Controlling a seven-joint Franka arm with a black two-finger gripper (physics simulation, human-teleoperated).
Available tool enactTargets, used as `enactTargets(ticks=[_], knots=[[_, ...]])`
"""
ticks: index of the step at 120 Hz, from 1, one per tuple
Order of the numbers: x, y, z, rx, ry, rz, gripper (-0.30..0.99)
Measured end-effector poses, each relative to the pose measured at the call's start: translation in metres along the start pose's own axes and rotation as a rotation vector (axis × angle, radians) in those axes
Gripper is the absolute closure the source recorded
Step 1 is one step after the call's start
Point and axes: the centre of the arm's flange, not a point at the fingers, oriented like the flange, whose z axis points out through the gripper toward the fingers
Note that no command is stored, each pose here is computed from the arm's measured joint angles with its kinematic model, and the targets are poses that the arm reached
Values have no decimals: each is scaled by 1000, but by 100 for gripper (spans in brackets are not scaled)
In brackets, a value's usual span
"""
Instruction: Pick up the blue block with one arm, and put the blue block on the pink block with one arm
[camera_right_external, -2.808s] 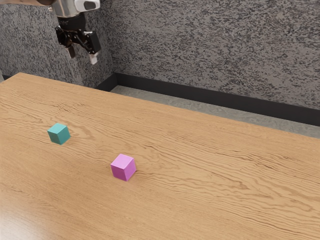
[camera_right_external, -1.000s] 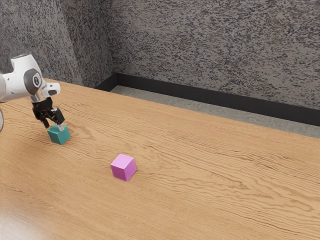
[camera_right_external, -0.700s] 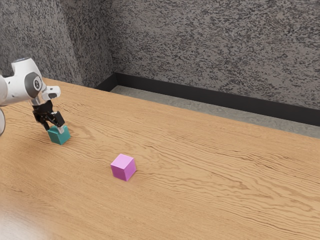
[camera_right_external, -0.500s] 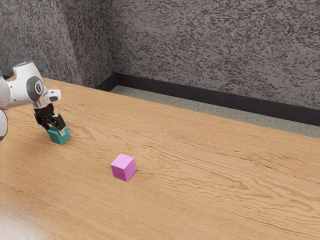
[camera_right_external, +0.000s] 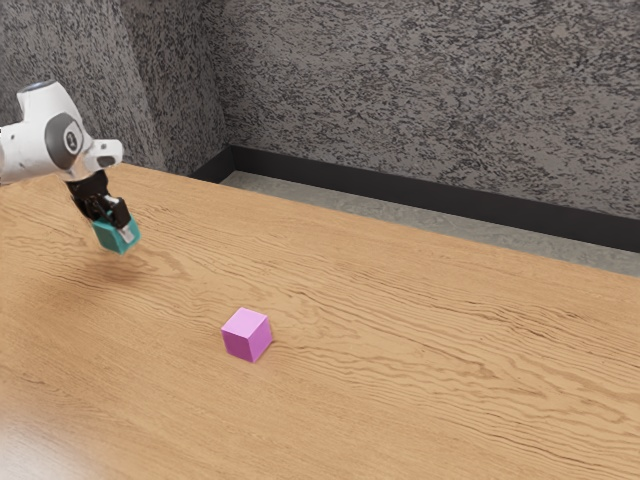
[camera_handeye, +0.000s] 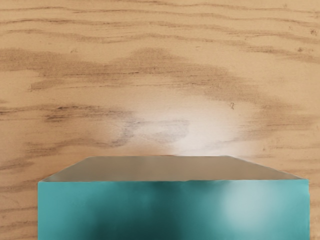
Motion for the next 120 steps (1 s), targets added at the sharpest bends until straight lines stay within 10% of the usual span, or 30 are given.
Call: enactTargets(ticks=[61,120], knots=[[15,259,5,-139,-36,136,38],[-13,357,33,-129,-72,0,37]])
